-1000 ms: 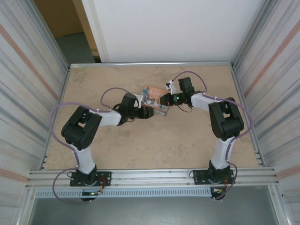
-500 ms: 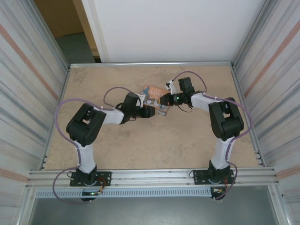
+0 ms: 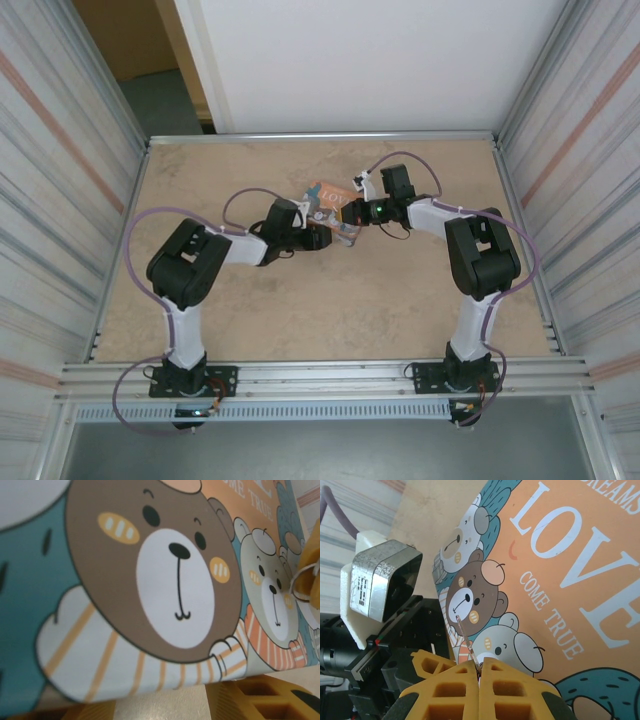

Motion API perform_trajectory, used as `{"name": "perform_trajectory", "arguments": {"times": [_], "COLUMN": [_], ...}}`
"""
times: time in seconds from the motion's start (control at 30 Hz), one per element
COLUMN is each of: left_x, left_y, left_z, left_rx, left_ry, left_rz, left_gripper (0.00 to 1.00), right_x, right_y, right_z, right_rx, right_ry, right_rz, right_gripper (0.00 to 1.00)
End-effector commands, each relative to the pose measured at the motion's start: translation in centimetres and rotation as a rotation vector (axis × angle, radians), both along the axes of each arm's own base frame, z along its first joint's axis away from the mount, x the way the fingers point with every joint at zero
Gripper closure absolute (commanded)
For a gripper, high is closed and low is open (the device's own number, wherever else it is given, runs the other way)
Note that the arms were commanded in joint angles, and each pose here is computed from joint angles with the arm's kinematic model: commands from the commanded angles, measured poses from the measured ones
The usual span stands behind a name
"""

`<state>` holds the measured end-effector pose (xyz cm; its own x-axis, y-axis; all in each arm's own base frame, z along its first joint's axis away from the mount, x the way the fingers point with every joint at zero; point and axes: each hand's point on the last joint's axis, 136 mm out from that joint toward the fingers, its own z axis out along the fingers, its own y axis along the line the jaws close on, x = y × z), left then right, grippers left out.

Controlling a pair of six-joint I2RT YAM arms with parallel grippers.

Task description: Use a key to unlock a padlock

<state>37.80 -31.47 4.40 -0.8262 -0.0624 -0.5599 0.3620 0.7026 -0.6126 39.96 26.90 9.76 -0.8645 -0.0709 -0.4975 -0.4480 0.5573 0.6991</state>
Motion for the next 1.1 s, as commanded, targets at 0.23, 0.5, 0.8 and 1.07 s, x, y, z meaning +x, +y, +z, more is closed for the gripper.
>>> {"name": "perform_trajectory", "arguments": {"times": [0.23, 0.5, 0.8, 1.07], "left_x": [0.2, 0.5, 0.8, 0.4], "left_y": [-1.4, -1.2, -1.0, -1.4], "left_z": [-0.1, -1.0, -0.9, 1.0], "left_rx": [-0.048, -0.056, -0.062, -0.093], "left_ry": [0.015, 0.048, 0.053, 0.034], "left_rz": [0.091, 0.149, 0.173, 0.141], "left_gripper": [0.55, 0.62, 0.71, 0.76], "right_x": [-1.9, -1.9, -2.1, -1.5], "right_y": [-0.3, -0.3, -0.3, -0.3], "right_z": [-2.8, -2.7, -2.5, 0.9], "right_rx": [-0.038, -0.038, -0.031, 0.005], "right_ry": [0.12, 0.119, 0.118, 0.041], "right_rz": [-0.011, -0.012, -0.008, -0.005], "right_gripper": [1.0, 1.0, 1.0, 1.0]}}
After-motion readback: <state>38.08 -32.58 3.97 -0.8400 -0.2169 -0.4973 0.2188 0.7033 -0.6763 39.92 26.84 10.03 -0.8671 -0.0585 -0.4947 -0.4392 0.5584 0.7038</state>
